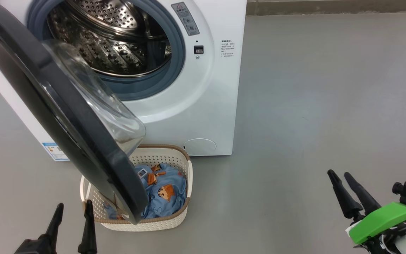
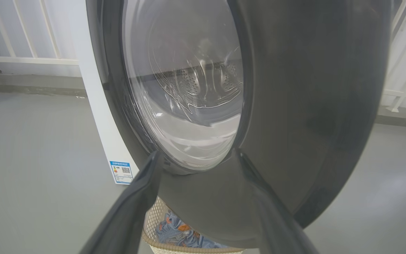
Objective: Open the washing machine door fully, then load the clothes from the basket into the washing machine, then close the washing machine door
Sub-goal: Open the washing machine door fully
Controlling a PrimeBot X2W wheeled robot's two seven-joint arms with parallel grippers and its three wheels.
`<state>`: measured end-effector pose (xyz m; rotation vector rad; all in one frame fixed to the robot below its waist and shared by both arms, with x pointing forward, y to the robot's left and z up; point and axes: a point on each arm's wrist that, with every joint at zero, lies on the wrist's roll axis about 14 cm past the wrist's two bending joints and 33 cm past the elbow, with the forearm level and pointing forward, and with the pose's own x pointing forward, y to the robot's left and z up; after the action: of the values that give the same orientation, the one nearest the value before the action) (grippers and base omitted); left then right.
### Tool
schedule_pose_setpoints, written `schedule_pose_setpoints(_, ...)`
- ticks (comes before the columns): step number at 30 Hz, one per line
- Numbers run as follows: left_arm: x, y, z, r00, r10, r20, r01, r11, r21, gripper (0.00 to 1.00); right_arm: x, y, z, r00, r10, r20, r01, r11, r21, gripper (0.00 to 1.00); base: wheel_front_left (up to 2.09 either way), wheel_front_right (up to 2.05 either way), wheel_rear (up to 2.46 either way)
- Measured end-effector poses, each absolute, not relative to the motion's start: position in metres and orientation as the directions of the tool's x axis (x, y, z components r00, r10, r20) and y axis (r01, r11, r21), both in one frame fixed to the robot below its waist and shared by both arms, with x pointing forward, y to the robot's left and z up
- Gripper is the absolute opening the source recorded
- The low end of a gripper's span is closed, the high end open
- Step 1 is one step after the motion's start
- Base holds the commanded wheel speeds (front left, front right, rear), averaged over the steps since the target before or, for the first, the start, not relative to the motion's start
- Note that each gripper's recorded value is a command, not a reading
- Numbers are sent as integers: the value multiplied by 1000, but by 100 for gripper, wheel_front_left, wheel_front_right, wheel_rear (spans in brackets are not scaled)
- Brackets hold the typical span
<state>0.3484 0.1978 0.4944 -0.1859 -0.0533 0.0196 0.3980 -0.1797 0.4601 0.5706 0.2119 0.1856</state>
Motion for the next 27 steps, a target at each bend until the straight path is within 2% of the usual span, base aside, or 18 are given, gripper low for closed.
schedule_pose_setpoints(13,348,200,492,999,31,45,-23,982,-185,100,390,-191,460,982,160,-102,-105,906,410,100,0,0,0)
schedule_pose_setpoints(27,349,202,489,999,38,34,-31,982,-184,100,379,-187,444,978,153,-142,-86,916,393,100,0,0,0)
